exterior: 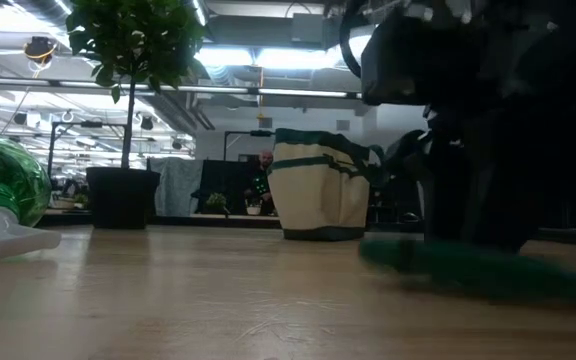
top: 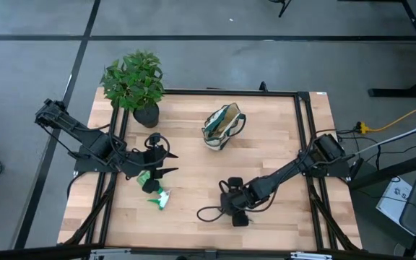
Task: Pick & Place Garden tools in Gardening bag
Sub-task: Put the green shear scissors into the green gardening bag
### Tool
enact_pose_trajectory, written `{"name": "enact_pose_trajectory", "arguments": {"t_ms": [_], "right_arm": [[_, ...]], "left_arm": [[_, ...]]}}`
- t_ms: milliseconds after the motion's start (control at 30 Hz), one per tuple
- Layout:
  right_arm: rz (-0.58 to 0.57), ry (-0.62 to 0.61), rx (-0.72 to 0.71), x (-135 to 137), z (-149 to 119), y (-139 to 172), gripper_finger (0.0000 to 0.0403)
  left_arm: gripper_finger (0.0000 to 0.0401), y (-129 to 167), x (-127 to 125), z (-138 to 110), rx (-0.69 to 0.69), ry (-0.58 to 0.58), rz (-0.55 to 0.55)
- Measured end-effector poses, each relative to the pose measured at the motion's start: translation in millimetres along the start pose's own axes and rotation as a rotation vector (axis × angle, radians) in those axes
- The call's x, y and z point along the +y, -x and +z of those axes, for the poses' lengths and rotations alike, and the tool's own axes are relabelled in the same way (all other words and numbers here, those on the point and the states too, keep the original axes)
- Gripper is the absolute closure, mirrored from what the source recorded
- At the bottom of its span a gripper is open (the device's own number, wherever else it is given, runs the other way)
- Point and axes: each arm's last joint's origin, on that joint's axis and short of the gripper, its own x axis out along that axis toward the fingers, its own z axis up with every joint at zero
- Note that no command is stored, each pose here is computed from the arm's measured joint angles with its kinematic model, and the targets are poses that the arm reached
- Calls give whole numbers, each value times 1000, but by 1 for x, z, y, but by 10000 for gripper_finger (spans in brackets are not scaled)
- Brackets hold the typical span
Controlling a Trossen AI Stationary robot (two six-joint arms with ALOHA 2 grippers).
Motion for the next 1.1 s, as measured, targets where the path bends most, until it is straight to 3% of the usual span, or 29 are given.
{"name": "enact_pose_trajectory", "arguments": {"t_ms": [300,633,800,967,1100], "right_arm": [[-79,-34,142,-20,-8,6,322],[-73,6,322,-54,-13,17,343],[-146,33,458,-78,-24,30,354],[-202,20,459,-95,-52,37,358],[-178,-28,312,-103,-71,43,359]], "left_arm": [[232,0,0,0,0,0,0],[232,0,0,0,0,0,0],[232,0,0,0,0,0,0],[232,0,0,0,0,0,0],[232,0,0,0,0,0,0]]}}
